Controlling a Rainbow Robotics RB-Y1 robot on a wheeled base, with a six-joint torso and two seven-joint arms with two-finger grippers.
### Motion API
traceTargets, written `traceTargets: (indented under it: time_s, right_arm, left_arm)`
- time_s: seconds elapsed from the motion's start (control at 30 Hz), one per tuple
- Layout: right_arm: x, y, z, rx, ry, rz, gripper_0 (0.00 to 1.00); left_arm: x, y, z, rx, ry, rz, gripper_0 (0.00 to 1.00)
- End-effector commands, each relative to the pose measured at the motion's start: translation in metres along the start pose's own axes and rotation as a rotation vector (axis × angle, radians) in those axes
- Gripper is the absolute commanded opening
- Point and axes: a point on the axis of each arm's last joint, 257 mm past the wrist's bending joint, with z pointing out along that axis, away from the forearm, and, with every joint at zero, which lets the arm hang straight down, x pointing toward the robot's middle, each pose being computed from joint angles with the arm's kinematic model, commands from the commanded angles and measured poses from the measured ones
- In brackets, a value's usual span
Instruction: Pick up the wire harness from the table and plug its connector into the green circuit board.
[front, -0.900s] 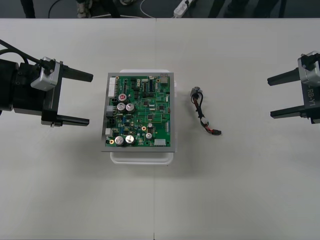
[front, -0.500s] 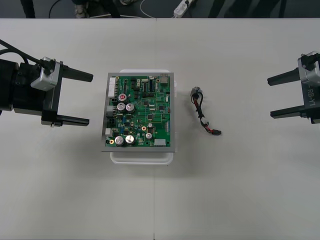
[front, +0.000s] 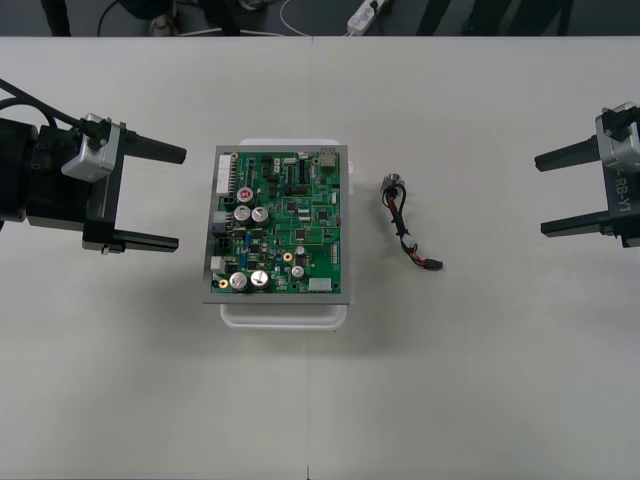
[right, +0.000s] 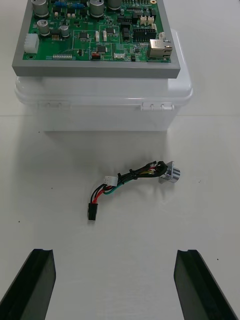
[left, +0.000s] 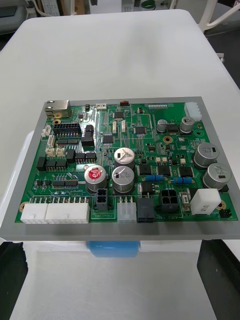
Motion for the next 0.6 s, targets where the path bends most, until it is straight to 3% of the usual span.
traceTargets:
  time_s: [0.03,0.6]
  right_arm:
    - [-0.0041,-0.0004,-0.0025,0.015,-0.002,-0.003,0.69]
    - [-0.0041,-0.0004,-0.0025,0.015,-0.002,-0.003,0.69]
  left_arm:
    - [0.0018,-0.0095,-0.0061,0.045,0.028,0.053,1.00]
    - [0.0018,-0.0095,-0.0061,0.045,0.028,0.053,1.00]
